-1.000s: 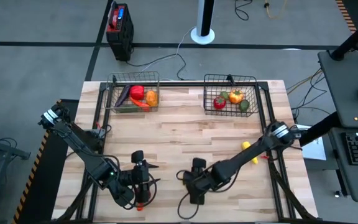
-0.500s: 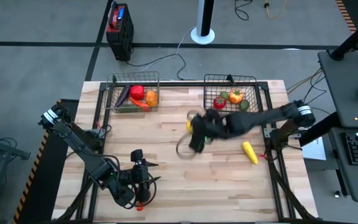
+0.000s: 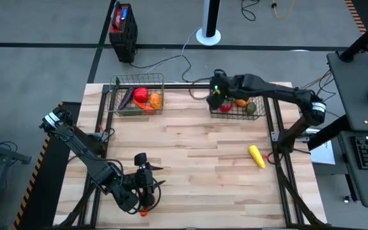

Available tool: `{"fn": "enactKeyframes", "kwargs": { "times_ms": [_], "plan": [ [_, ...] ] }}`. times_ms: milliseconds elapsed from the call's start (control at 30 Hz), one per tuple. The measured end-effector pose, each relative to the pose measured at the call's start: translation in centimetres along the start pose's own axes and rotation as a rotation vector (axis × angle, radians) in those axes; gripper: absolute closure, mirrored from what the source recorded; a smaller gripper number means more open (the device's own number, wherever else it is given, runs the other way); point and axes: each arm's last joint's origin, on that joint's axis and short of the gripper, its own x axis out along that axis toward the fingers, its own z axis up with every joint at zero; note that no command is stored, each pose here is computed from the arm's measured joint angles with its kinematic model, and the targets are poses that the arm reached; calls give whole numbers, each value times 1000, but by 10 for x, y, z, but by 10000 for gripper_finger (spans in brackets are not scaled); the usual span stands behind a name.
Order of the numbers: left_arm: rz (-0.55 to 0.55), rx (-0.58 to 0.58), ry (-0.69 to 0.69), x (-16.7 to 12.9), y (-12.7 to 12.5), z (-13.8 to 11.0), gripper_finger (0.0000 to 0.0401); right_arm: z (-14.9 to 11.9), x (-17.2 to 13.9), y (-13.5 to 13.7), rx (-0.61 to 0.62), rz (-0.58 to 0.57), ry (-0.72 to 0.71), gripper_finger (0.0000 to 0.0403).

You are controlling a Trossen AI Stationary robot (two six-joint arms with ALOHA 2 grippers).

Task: Sort produce into baskets
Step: Put the lemon into the black wire basket

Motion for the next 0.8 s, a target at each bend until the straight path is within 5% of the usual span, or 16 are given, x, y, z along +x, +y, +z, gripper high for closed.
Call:
{"fn": "enactKeyframes", "kwargs": {
  "times_ms": [367, 800],
  "plan": [
    [26, -9, -19, 0, 1, 1, 196, -8, 68, -38, 75, 55, 29, 177],
    [28, -10, -19, 0, 1, 1, 196, -25, 107, -55, 185, 62, -15, 177]
  ]
}}
